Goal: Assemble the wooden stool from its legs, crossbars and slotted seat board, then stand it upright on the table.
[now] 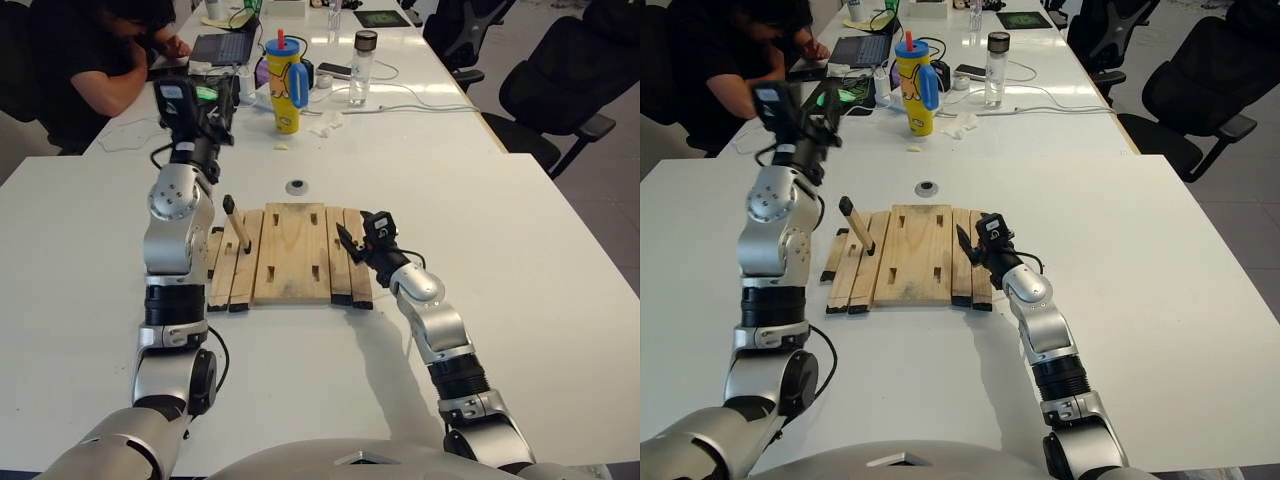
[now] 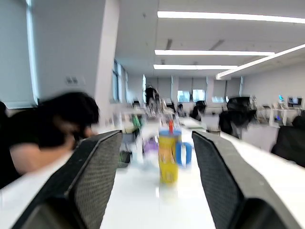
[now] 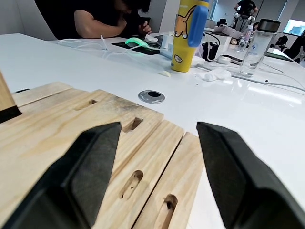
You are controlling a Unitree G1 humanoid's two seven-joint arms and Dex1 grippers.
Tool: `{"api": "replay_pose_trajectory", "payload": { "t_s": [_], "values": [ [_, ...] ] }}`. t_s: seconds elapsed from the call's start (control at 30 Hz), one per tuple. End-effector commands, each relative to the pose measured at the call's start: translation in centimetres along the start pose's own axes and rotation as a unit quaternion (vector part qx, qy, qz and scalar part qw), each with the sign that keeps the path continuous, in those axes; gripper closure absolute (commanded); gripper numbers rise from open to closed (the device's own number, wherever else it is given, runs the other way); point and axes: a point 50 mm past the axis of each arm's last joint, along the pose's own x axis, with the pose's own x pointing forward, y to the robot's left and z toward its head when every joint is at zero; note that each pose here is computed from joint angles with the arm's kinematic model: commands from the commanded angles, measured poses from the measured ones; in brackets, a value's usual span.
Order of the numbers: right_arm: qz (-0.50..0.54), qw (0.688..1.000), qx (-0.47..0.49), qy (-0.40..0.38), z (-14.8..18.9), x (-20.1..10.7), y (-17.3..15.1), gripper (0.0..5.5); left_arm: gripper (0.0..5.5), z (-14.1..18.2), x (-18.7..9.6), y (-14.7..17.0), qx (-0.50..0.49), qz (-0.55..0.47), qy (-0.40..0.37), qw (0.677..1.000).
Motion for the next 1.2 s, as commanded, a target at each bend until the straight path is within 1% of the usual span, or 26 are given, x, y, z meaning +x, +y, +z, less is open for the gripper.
{"api": "replay_pose_trajectory", "payload": {
  "t_s": [0.03, 0.1, 0.17, 0.23, 0.33, 0.37, 0.4, 0.47, 0.53, 0.6, 0.67, 0.73, 0.77, 0.87, 1.03, 1.1, 1.2],
  "values": [
    [0.003, 1.0, -0.002, -0.004, 0.3, 0.5, 0.4, 2.55, 2.79, -10.5, -3.9, -0.3, -0.028, -0.007, 0.223, 0.974],
    [0.0, 1.0, -0.003, -0.002, 0.2, 0.5, 0.2, 2.55, 2.79, -10.6, -4.2, -0.8, -0.031, -0.002, 0.222, 0.975],
    [-0.005, 1.0, -0.003, -0.001, 0.1, 0.5, 0.0, 2.55, 2.79, -8.8, -3.3, -1.1, -0.028, 0.002, 0.173, 0.985],
    [-0.005, 1.0, -0.004, -0.001, 0.1, 0.6, 0.0, 2.55, 2.79, -5.4, -2.0, -1.0, -0.011, 0.01, 0.087, 0.996],
    [-0.006, 1.0, -0.004, -0.003, 0.1, 0.6, -0.1, 2.55, 2.79, -0.5, -1.4, 0.0, -0.001, 0.044, -0.031, 0.999],
    [-0.007, 1.0, -0.003, -0.004, 0.1, 0.6, -0.1, 2.55, 2.79, 0.6, -1.5, 0.2, -0.006, 0.052, -0.059, 0.997],
    [-0.009, 1.0, -0.003, -0.004, 0.0, 0.5, -0.2, 2.55, 2.79, 1.6, -1.6, 0.6, 0.012, 0.065, -0.078, 0.995],
    [-0.008, 1.0, 0.0, -0.005, 0.0, 0.5, -0.2, 2.55, 2.79, 3.8, -2.6, 1.4, 0.025, 0.084, -0.129, 0.988],
    [-0.007, 1.0, 0.001, -0.006, 0.0, 0.4, -0.1, 2.55, 2.79, 4.5, -3.9, 2.7, 0.048, 0.11, -0.148, 0.982],
    [-0.01, 1.0, 0.001, -0.006, 0.0, 0.2, -0.1, 2.55, 2.79, 3.7, -4.6, 4.1, 0.064, 0.135, -0.124, 0.981],
    [-0.013, 1.0, 0.002, -0.005, -0.1, 0.0, -0.2, 2.55, 2.79, -0.1, -5.6, 6.2, 0.085, 0.14, -0.025, 0.986],
    [-0.014, 1.0, 0.003, -0.005, -0.1, -0.2, -0.3, 2.55, 2.79, -3.1, -6.8, 7.5, 0.069, 0.117, 0.055, 0.989],
    [-0.016, 1.0, 0.003, -0.004, -0.1, -0.3, -0.4, 2.55, 2.79, -4.3, -7.2, 7.7, 0.088, 0.087, 0.1, 0.987],
    [-0.022, 1.0, 0.005, -0.002, -0.2, -0.6, -0.7, 2.55, 2.79, -6.1, -8.0, 8.4, 0.099, 0.011, 0.172, 0.98],
    [-0.025, 1.0, 0.006, -0.001, -0.2, -0.8, -0.9, 2.55, 2.79, -7.2, -8.6, 9.1, 0.062, -0.057, 0.236, 0.968],
    [-0.024, 1.0, 0.006, -0.002, -0.1, -0.7, -1.0, 2.55, 2.79, -7.8, -8.9, 9.3, 0.068, -0.064, 0.257, 0.962],
    [-0.028, 1.0, 0.005, -0.003, 0.0, -0.7, -1.0, 2.55, 2.79, -8.5, -9.3, 9.2, 0.051, -0.072, 0.28, 0.956]
  ]
}}
